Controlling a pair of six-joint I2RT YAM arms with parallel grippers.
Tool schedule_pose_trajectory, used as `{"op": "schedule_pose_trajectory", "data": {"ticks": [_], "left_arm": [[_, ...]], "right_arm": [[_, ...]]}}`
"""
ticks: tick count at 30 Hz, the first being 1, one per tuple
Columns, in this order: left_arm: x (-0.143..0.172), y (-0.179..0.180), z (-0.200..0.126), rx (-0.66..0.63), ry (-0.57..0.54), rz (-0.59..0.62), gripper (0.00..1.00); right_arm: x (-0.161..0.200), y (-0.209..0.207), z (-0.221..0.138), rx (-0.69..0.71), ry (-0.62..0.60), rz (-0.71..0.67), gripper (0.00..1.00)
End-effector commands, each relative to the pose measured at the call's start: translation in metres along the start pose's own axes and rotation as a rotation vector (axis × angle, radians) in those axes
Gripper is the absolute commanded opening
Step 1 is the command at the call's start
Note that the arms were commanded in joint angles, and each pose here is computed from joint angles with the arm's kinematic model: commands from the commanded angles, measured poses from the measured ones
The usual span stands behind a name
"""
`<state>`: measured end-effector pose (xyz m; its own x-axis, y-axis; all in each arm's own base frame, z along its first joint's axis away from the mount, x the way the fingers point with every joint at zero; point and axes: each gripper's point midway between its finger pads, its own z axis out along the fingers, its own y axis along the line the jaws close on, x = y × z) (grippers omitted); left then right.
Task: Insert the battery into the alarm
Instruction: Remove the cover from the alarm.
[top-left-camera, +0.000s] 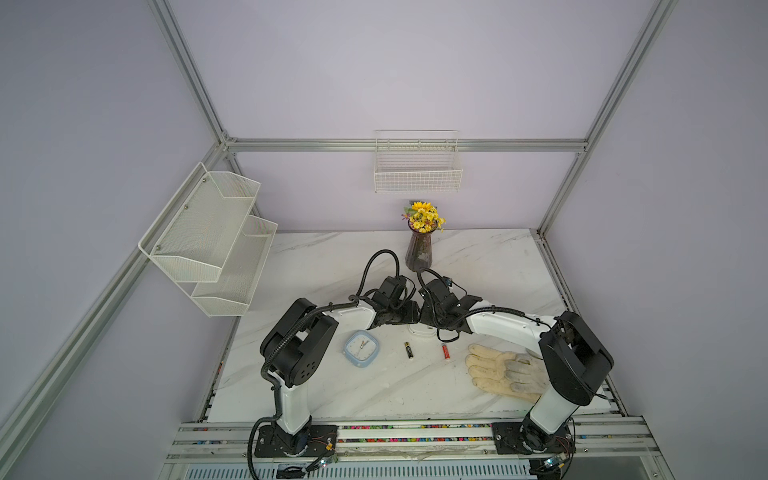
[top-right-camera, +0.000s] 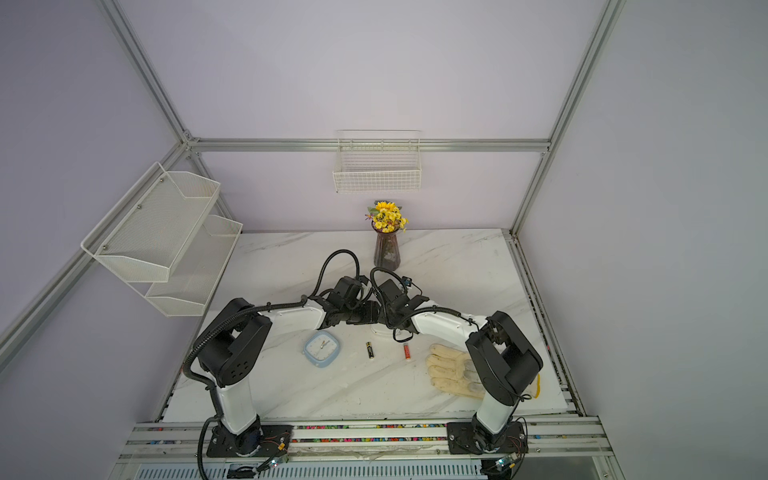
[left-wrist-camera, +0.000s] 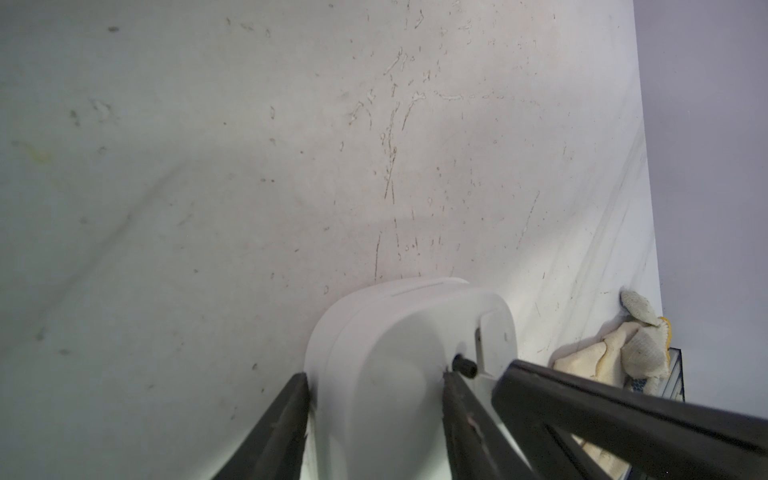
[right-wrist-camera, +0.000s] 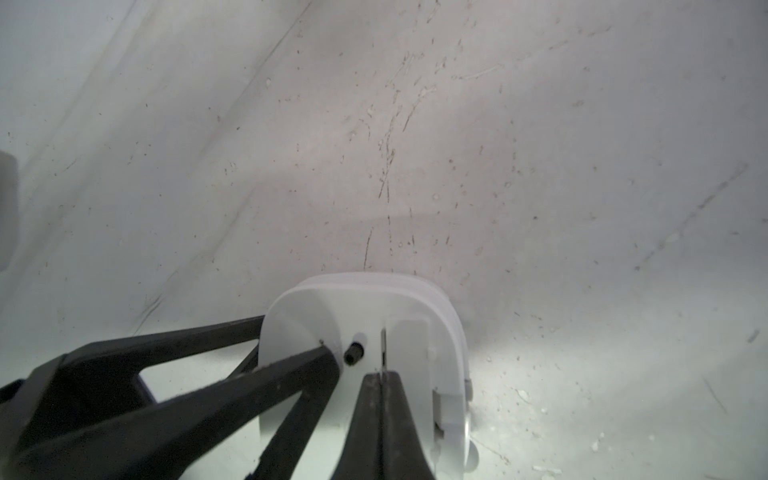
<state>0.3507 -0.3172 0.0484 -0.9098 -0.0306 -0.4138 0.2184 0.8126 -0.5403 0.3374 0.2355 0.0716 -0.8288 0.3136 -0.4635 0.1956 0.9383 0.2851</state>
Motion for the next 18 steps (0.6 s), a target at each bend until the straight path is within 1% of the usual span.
{"op": "schedule_pose_trajectory", "data": {"ticks": [1,6,11,14,16,18], "left_arm": [[0.05,0.044,0.009,-0.161,0.145,-0.032,0.51],[0.05,0.044,0.008,-0.162,0.144,-0.033,0.51],[0.05,0.044,0.008,-0.162,0.144,-0.034,0.51],[0.05,0.044,0.008,-0.164,0.142,-0.031,0.51],[0.05,0.044,0.008,-0.165,0.144,-0.033,0.51],[0.05,0.044,0.007,-0.163,0.145,-0.033,0.51]], "right_arm": [[-0.009,-0.003,-0.015,0.023,-0.038,0.018,0.01],[-0.015,-0.005,-0.021,0.024,-0.067,0.029,0.01],[-0.01,-0.02,-0.018,0.067,-0.047,0.045,0.01],[-0.011,-0.024,-0.019,0.066,-0.046,0.055,0.01],[-0.012,-0.02,-0.021,0.046,-0.046,0.046,0.04],[-0.017,-0.015,-0.025,0.016,-0.067,0.035,0.12]]}}
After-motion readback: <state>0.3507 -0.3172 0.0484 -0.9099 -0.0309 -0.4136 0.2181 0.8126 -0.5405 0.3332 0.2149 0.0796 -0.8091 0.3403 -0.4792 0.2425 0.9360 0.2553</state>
